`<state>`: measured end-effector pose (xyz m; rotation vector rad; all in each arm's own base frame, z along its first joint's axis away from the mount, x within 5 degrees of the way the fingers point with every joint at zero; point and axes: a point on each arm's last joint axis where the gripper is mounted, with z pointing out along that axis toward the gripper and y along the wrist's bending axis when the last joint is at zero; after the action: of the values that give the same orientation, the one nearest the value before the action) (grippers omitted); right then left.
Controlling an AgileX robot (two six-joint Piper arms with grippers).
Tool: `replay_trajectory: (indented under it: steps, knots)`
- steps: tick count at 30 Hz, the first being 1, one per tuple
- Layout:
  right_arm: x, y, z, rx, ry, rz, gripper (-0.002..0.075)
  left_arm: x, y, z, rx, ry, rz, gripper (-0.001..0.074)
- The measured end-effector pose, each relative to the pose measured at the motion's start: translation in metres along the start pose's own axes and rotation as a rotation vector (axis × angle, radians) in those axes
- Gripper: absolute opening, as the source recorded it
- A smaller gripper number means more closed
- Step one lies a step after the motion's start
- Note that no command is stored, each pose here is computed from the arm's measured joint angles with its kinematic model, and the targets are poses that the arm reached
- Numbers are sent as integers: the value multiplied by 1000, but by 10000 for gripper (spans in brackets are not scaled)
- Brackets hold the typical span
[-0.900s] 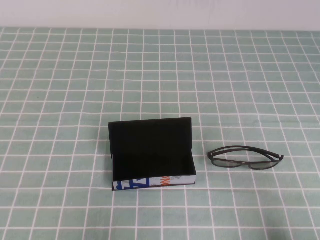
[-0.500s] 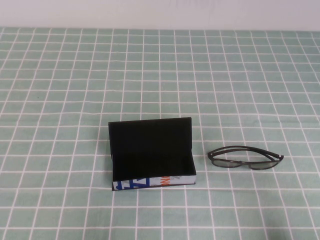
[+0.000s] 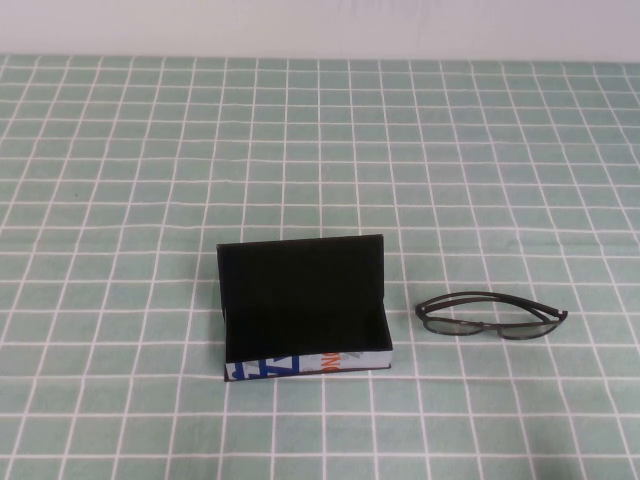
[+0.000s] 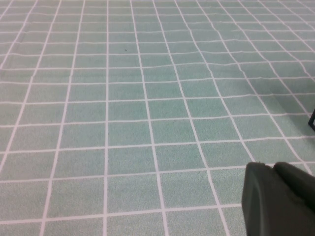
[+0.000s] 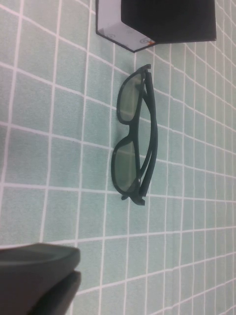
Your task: Return glasses to glasses case
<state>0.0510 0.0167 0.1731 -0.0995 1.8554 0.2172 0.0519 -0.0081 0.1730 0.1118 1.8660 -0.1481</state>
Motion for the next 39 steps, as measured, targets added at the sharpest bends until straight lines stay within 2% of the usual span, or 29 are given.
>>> replay_trajectory:
  steps: [13, 18, 22, 30, 35, 39]
  knots:
    - [-1, 0, 0, 5, -7, -5, -14, 0, 0, 0, 0, 0, 0, -2]
    - [-7, -3, 0, 31, -82, -5, -14, 0, 0, 0, 0, 0, 0, -2]
    - [-24, -8, -3, 86, -268, 29, -14, 0, 0, 0, 0, 0, 0, -2]
    - [-53, -25, -21, 221, -658, 215, -14, 0, 0, 0, 0, 0, 0, -2]
    - [-67, -36, -42, 357, -938, 231, -14, 0, 0, 0, 0, 0, 0, -2]
    - [-77, -36, -53, 391, -1055, 190, -14, 0, 0, 0, 0, 0, 0, -2]
